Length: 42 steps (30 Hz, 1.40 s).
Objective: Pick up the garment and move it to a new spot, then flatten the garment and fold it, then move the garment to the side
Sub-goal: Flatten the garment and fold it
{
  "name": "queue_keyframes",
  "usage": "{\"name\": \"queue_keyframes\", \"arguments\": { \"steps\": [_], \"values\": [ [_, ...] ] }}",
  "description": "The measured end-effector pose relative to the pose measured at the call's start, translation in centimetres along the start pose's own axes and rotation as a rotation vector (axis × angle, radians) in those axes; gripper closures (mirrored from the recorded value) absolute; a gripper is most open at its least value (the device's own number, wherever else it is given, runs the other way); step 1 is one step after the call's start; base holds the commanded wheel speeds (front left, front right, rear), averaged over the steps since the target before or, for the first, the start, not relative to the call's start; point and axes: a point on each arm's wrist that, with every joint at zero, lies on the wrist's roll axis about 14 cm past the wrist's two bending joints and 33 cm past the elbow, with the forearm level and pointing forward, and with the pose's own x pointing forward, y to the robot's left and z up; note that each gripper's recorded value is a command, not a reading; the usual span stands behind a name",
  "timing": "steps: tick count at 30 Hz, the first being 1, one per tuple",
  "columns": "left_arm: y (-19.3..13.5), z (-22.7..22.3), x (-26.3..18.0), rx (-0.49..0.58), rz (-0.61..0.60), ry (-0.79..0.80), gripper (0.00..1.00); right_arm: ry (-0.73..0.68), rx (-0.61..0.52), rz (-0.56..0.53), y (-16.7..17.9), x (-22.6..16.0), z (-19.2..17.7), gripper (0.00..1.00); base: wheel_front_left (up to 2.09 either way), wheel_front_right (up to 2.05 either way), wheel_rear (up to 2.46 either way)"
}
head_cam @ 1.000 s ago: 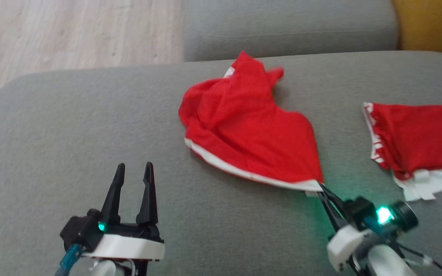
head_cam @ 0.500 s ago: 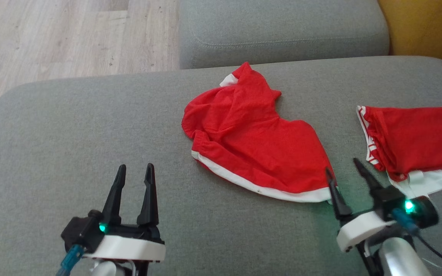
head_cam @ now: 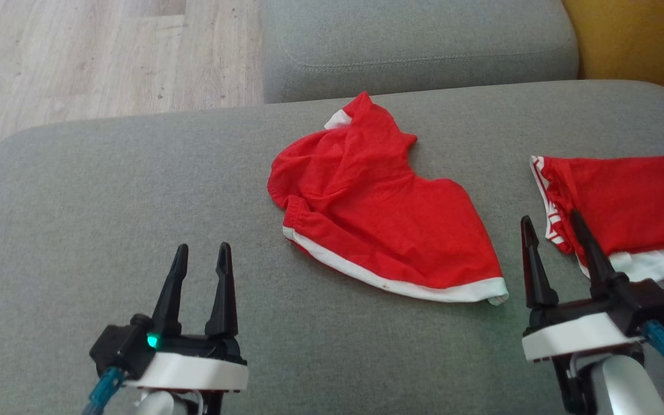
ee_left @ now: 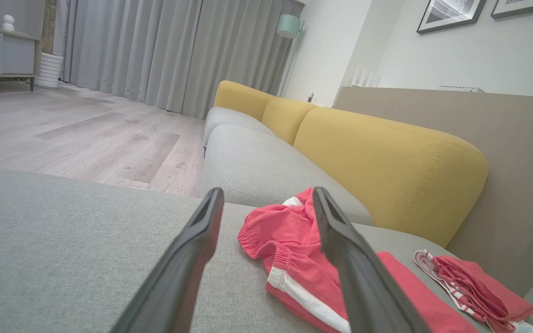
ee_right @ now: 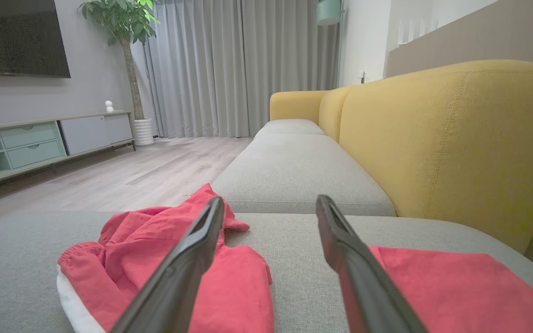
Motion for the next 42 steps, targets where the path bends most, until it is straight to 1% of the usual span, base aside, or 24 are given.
{"name": "queue_keyframes", "arguments": {
  "steps": [9, 14, 17, 19, 25, 28, 31, 38, 42],
  "values": [
    [-0.2, -0.2, 0.2, -0.004, -0.009, 0.005, 0.00, -0.006, 0.021, -0.013, -0.3, -0.3, 0.1, 0.00, 0.00, 0.00, 0.00],
    [-1.0, -3.0, 0.4, 0.008, -0.046, 0.094, 0.00, 0.024, 0.025, -0.016, -0.4, -0.1, -1.0, 0.00, 0.00, 0.00, 0.00],
    [-1.6, -6.1, 0.8, 0.052, -0.092, 0.195, 0.00, 0.041, 0.028, -0.014, -0.3, 0.1, -1.6, 0.00, 0.00, 0.00, 0.00],
    [-1.5, -7.9, 1.6, 0.112, -0.126, 0.274, 0.00, 0.053, 0.030, -0.014, -0.4, 0.2, -2.1, 0.00, 0.00, 0.00, 0.00],
    [-0.8, -10.5, 5.6, 0.192, -0.177, 0.402, 0.00, 0.081, 0.026, -0.044, -1.5, 0.5, -3.1, 0.00, 0.00, 0.00, 0.00],
    [-0.6, -11.4, 6.3, 0.209, -0.187, 0.441, 0.00, 0.084, 0.023, -0.055, -1.9, 0.7, -3.2, 0.00, 0.00, 0.00, 0.00],
    [0.1, -13.1, 6.7, 0.254, -0.204, 0.509, 0.00, 0.094, 0.019, -0.073, -2.5, 0.6, -3.5, 0.00, 0.00, 0.00, 0.00],
    [-0.2, -14.6, 7.6, 0.280, -0.240, 0.556, 0.00, 0.103, 0.012, -0.100, -3.4, 0.2, -3.7, 0.00, 0.00, 0.00, 0.00],
    [-1.1, -15.3, 7.5, 0.276, -0.272, 0.579, 0.00, 0.104, 0.011, -0.101, -3.4, 0.1, -3.7, 0.00, 0.00, 0.00, 0.00]
  ]
}}
